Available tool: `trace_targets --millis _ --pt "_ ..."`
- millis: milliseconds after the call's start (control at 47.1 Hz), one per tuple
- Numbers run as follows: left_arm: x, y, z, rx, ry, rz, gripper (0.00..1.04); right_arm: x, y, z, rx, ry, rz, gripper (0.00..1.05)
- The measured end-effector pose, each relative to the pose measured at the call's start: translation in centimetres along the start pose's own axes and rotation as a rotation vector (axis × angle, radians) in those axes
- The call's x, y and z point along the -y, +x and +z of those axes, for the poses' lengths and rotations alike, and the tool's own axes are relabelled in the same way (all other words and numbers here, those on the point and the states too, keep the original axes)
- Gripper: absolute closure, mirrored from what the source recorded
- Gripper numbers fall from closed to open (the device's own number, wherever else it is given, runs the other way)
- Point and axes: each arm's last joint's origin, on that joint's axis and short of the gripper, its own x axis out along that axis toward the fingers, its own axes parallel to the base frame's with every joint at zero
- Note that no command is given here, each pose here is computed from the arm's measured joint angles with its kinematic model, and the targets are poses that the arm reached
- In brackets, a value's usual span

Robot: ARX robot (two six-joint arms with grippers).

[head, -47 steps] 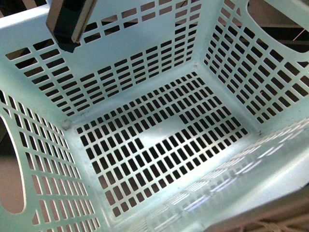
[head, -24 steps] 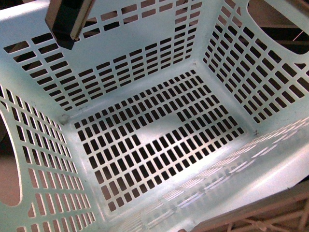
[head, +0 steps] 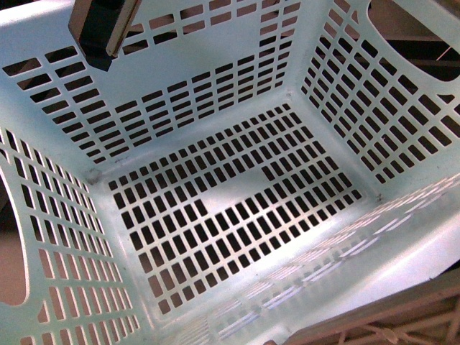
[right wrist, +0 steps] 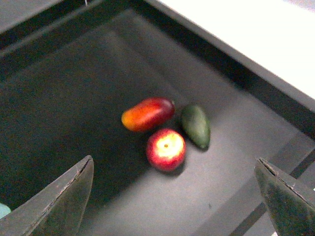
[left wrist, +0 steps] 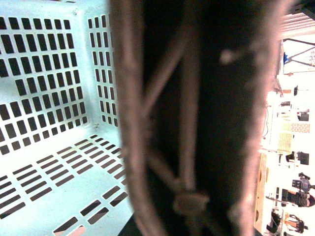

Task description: Pick apple with right arm and hold basket with left

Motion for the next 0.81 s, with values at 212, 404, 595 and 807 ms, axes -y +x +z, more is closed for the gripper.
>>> trace_targets --millis 212,404,595,807 --pt "0.0 0.0 0.0 0.001 0.002 0.000 1.00 -0.6 6.7 -1.8 -0.143 -0.113 -0.017 0.09" --pt "0.0 0.0 0.0 0.002 0.003 0.001 1.00 -0.6 12.2 -3.5 -0.265 -0.143 -0.006 0.09" --pt "0.0 0.0 0.0 0.001 0.003 0.000 1.00 0.4 16.1 -5.8 -0.384 -0.126 -0.038 0.09" --pt "0.0 0.0 0.0 0.002 0.003 0.001 1.00 1.2 20.1 -6.2 -0.407 -0.094 -0.083 0.09"
